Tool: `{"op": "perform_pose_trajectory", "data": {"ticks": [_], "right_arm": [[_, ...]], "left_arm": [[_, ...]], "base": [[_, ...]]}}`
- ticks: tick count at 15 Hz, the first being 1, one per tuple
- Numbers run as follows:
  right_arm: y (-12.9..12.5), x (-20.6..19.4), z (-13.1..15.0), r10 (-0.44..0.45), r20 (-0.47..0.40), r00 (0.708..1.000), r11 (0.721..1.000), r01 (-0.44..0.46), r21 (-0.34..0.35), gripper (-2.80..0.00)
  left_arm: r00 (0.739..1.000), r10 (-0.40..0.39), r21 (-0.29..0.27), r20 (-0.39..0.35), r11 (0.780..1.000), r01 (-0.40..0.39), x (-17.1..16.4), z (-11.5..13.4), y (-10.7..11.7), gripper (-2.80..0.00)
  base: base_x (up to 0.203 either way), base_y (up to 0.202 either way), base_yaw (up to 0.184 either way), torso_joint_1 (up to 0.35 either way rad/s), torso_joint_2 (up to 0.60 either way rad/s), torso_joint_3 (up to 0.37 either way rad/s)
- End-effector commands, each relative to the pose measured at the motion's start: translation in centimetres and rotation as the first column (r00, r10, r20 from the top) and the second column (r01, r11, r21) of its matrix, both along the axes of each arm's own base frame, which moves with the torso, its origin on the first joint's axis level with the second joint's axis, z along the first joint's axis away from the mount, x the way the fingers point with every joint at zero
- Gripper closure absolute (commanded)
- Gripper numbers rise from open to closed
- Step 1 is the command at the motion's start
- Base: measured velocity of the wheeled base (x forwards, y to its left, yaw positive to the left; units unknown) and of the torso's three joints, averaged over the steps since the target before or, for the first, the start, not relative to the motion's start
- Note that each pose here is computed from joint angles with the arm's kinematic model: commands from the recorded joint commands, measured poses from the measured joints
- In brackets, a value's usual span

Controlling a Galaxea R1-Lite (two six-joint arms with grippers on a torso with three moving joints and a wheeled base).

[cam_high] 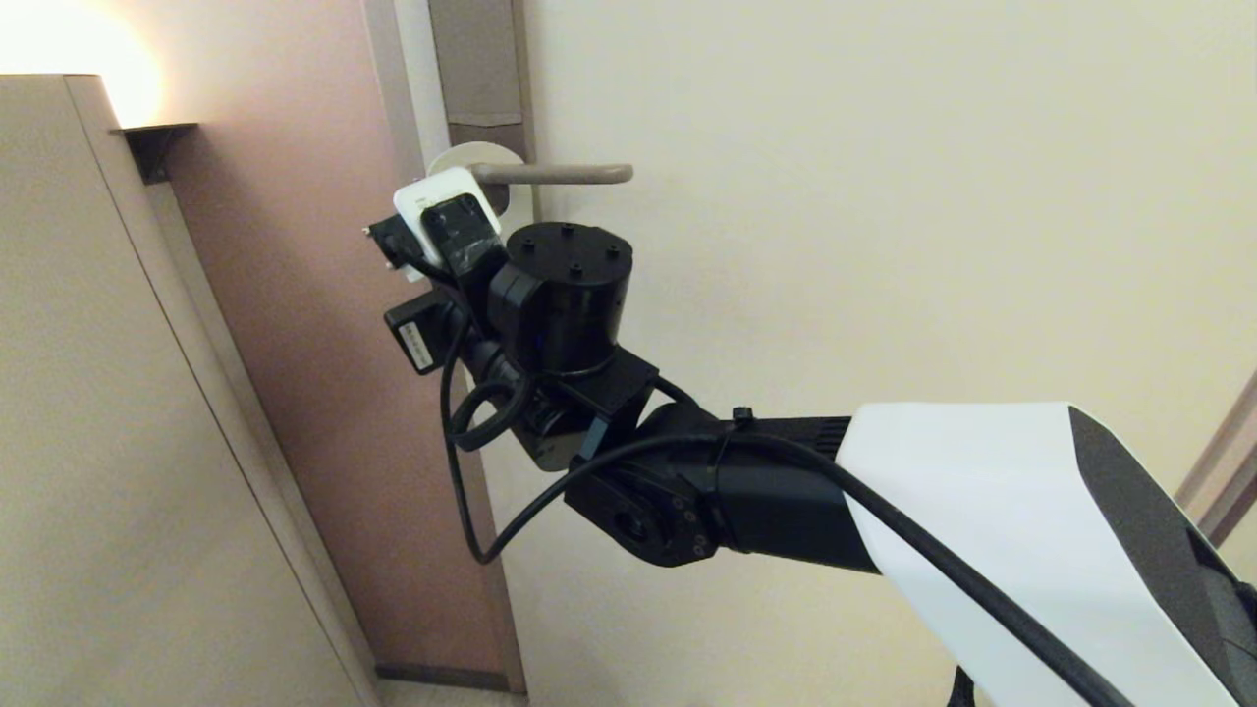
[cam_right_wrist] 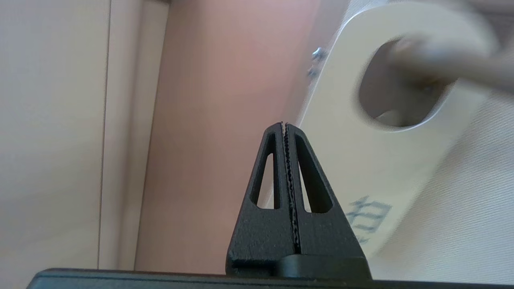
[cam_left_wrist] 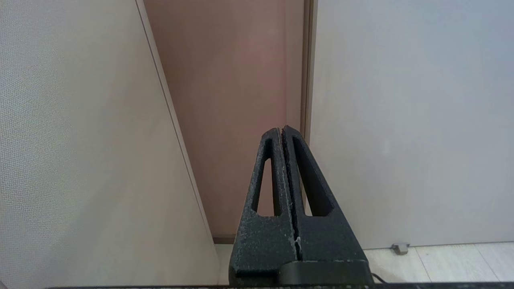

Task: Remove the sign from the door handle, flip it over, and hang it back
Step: Hang the sign back with the other side facing out

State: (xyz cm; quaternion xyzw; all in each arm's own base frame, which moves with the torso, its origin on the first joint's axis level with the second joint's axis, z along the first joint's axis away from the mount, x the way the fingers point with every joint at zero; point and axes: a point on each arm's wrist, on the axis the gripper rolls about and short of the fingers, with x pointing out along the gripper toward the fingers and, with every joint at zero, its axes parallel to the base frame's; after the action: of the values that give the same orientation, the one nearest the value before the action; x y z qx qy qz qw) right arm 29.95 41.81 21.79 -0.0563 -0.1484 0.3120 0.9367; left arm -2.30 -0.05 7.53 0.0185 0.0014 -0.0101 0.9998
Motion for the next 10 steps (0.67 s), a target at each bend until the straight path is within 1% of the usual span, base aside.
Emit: {"op": "perform_pose_trajectory", "data": {"ticks": [1, 5, 10], "right_arm": [[0.5, 0.2, -1.1, -0.001, -0.009, 1.0, 1.0, 0.0, -0.016, 0.0], [0.4, 0.6, -1.5, -0.009, -0.011, 1.0, 1.0, 0.009, -0.019, 0.0], [-1.6, 2.7, -0.8, -0.064, -0.003, 0.998, 0.998, 0.064, -0.008, 0.0]], "left_arm": [[1.0, 0.0, 0.0, -0.001, 1.0, 0.0, 0.0, 0.0, 0.0, 0.0], [1.0, 0.0, 0.0, -0.001, 1.0, 0.0, 0.0, 0.0, 0.0, 0.0], [1.0, 0.0, 0.0, -0.001, 1.0, 0.0, 0.0, 0.0, 0.0, 0.0]], "base": [[0.0, 0.0, 0.0, 0.0, 0.0, 0.0], [0.0, 0.0, 0.0, 0.0, 0.0, 0.0], [0.0, 0.0, 0.0, 0.0, 0.0, 0.0]]}}
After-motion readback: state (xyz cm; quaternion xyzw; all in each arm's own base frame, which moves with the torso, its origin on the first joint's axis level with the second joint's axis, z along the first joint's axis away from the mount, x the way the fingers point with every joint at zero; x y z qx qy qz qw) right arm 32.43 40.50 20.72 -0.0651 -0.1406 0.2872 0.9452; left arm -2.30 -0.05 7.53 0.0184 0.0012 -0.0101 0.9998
